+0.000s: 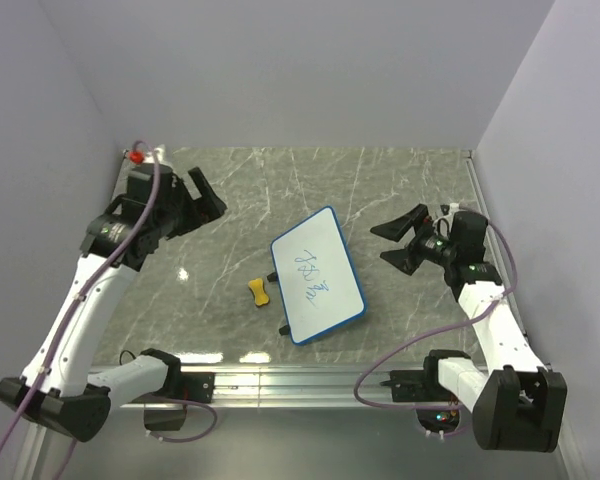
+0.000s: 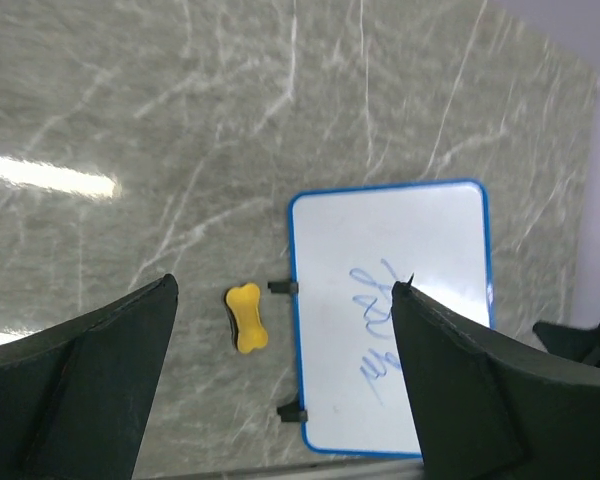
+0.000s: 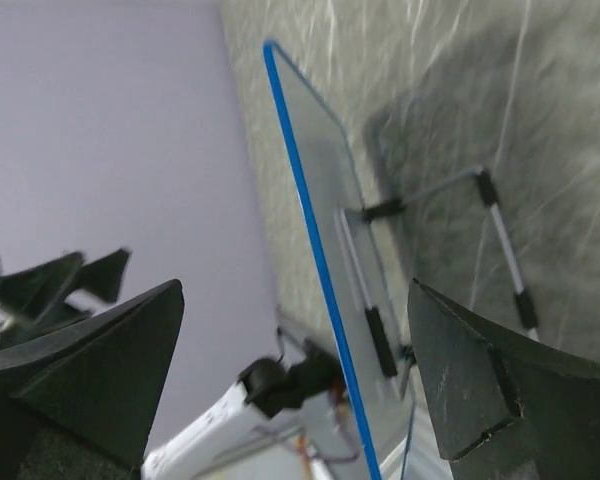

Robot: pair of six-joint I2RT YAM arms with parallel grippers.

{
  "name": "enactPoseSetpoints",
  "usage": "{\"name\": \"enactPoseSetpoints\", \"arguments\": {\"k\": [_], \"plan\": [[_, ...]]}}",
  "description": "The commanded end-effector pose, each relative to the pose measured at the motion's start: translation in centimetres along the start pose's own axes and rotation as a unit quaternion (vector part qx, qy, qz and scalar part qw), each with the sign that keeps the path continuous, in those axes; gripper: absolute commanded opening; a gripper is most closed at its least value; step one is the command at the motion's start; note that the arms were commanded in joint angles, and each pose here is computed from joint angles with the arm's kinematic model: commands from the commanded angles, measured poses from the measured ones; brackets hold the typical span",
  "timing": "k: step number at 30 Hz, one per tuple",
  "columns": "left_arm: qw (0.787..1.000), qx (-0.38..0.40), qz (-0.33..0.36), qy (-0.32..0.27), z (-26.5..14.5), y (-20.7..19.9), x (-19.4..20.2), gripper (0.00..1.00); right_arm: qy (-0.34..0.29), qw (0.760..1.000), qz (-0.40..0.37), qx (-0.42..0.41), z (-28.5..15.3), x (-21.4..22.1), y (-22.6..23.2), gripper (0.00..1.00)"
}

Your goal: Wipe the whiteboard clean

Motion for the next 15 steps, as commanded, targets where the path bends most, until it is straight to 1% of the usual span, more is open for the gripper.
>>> {"name": "enactPoseSetpoints", "arguments": {"k": [1,2,3,4,5,7,8,10,11,13,14,15], "plan": [[0.999,-0.006,0.037,0.027,1.7,-0.2,2.0,0.94,0.041,0.997,0.003,-0.072,-0.6,0.1,1.6,1.0],[0.998,-0.016,0.041,0.039,2.3,0.4,2.8,0.94,0.05,0.995,0.029,-0.077,-0.4,0.4,1.1,1.0],[0.998,-0.018,0.039,0.044,2.6,0.6,3.3,0.93,0.038,0.994,0.015,-0.104,-0.4,0.1,1.5,1.0],[0.998,-0.013,0.041,0.047,2.9,0.6,3.8,0.93,0.036,0.993,0.022,-0.113,-0.3,0.2,1.5,1.0],[0.998,-0.017,0.039,0.053,3.1,1.2,4.3,0.93,0.031,0.992,0.048,-0.109,-0.1,0.4,1.0,1.0],[0.998,-0.012,0.036,0.057,3.3,1.3,4.8,0.93,0.013,0.994,0.065,-0.086,0.1,0.6,0.4,1.0],[0.997,-0.017,0.037,0.063,3.6,1.6,5.3,0.93,0.004,0.997,0.058,-0.054,0.1,0.6,0.1,1.0],[0.996,-0.019,0.041,0.071,3.8,1.8,5.7,0.93,0.01,0.999,0.038,-0.01,0.3,0.5,0.0,1.0],[0.996,-0.023,0.044,0.075,4.0,2.0,5.9,0.93,0.003,0.999,0.013,0.041,0.0,0.0,0.2,1.0],[0.995,-0.023,0.051,0.079,4.1,2.1,6.2,0.93,0.005,0.997,-0.008,0.071,-0.2,-0.9,0.8,0.99],[0.995,-0.024,0.053,0.08,4.2,2.1,6.3,0.93,0.018,0.996,-0.025,0.086,-0.3,-0.7,0.7,0.98],[0.994,-0.025,0.06,0.083,4.3,2.2,6.5,0.93,0.017,0.995,-0.039,0.092,-0.3,-0.9,1.0,0.95]]}}
Point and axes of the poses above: each gripper's point midway between its finger pads, its own z axis out along the fingers, its own y axis along the line the jaws close on, x = y × z, the point moved 10 cm from there along -z, back along the fingers, and after that the axes turned 11 degrees about -z, right-handed, at the moved point
